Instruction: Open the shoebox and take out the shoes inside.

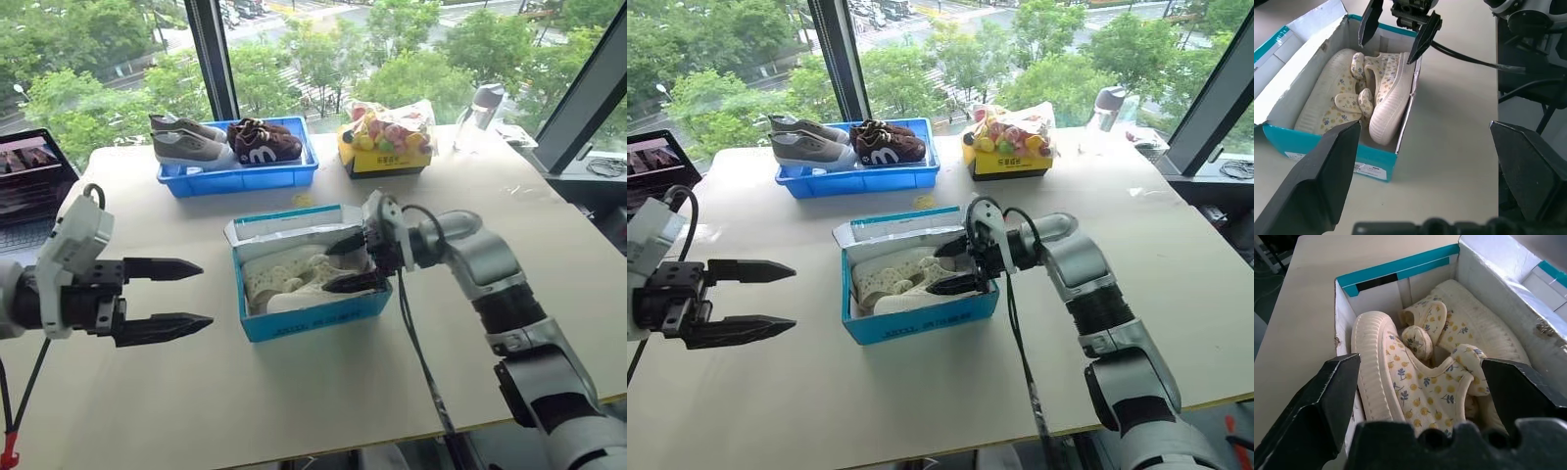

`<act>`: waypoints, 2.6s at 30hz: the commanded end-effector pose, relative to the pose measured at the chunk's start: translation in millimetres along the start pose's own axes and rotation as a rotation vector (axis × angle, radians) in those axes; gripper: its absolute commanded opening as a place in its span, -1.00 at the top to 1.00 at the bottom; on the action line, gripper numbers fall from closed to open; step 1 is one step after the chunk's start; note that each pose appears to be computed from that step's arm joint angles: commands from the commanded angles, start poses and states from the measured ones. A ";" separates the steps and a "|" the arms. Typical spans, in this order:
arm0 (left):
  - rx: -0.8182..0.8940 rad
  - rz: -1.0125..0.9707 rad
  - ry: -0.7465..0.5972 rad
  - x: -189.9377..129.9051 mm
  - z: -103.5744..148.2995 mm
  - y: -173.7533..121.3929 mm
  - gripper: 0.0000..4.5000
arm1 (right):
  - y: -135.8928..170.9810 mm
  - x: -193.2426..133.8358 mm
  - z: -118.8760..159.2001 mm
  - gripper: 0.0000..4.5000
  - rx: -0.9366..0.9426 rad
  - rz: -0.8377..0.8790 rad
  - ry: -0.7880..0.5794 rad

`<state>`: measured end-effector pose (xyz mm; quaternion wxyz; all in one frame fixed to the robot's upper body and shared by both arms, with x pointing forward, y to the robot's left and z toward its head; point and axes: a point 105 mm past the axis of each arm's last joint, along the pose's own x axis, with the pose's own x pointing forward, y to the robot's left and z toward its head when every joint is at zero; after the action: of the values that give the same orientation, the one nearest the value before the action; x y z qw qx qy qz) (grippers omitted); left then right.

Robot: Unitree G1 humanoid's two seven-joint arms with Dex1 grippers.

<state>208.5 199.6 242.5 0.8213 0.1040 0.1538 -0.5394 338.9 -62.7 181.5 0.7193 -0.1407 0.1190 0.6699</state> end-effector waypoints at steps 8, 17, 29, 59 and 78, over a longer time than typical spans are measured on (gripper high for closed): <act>0.045 0.054 0.024 -3.4 -4.6 -2.9 -1.00 | -7.5 1.3 -16.3 -0.99 0.051 0.015 0.035; 0.051 0.066 0.030 -2.3 -6.2 -1.7 -1.00 | -3.1 19.6 -37.2 -0.66 0.075 0.076 0.085; 0.060 0.062 0.031 1.1 -4.5 0.1 -1.00 | -21.4 21.1 -45.7 0.99 0.037 -0.022 0.091; 0.066 0.046 0.022 8.5 -4.0 6.1 -1.00 | -21.5 -5.2 11.7 -0.50 -0.130 -0.031 -0.006; 0.063 0.071 0.039 3.4 -7.2 3.5 -1.00 | -11.9 15.2 -28.7 -0.50 -0.153 0.091 0.083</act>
<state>212.7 199.5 227.7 0.8310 0.1331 0.1616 -0.5153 360.9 -60.5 163.3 0.6892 -0.2190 0.0759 0.6865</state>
